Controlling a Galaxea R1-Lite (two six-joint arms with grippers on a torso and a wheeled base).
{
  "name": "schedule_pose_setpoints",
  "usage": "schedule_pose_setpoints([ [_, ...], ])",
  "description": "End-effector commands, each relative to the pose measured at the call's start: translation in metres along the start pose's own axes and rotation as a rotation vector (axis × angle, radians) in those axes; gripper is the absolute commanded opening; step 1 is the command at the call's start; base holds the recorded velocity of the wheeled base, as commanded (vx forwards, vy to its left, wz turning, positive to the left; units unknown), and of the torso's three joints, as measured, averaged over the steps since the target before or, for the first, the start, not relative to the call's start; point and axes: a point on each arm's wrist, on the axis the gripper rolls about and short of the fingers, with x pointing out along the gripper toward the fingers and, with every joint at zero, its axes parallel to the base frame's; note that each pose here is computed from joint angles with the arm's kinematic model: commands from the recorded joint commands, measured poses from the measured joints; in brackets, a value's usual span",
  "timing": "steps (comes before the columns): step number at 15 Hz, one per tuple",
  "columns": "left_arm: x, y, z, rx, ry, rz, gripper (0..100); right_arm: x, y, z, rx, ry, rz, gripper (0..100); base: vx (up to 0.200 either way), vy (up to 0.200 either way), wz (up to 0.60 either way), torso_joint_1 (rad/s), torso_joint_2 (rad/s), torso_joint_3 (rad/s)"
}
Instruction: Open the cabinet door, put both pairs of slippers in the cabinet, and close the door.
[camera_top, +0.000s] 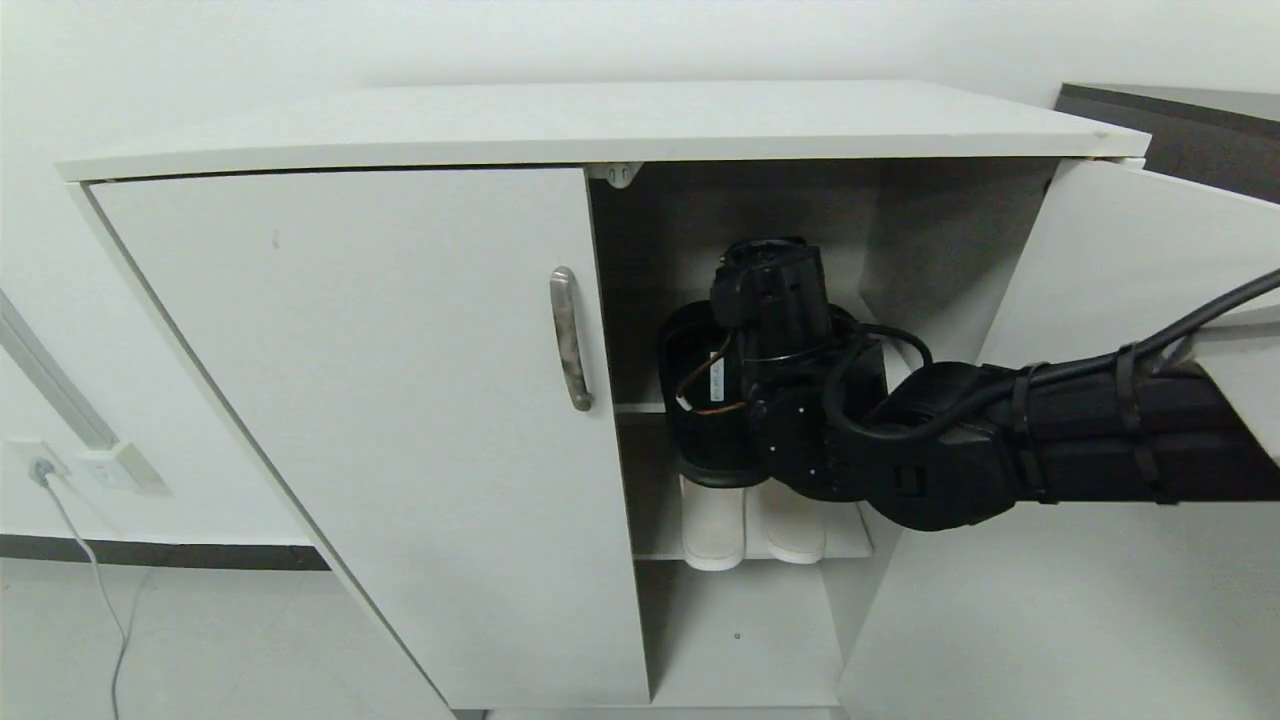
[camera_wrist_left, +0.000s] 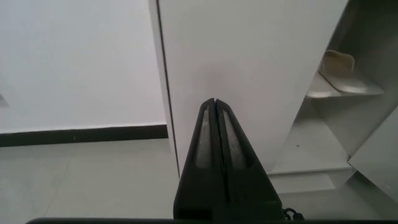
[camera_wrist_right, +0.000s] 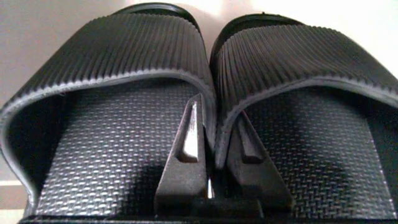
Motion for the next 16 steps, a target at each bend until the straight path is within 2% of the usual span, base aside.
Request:
schedule_pose_setpoints([
  [1,0.0,0.0,0.0,0.0,0.0,0.0,0,0.002,0.001,-0.002,-0.003,0.002,0.0,0,0.0,0.0,0.0,0.0,0.0,0.0],
  [7,0.0,0.0,0.0,-0.002,0.0,0.0,0,0.028,-0.007,-0.001,-0.017,0.004,-0.035,0,0.0,0.0,0.0,0.0,0.0,0.0],
  [11,0.0,0.0,0.0,-0.002,0.0,0.0,0,0.058,-0.016,0.008,-0.006,-0.004,-0.043,0,0.0,0.0,0.0,0.0,0.0,0.0],
  [16,0.0,0.0,0.0,-0.002,0.0,0.0,0,0.072,-0.02,0.024,0.007,-0.007,-0.045,0,0.0,0.0,0.0,0.0,0.0,0.0],
])
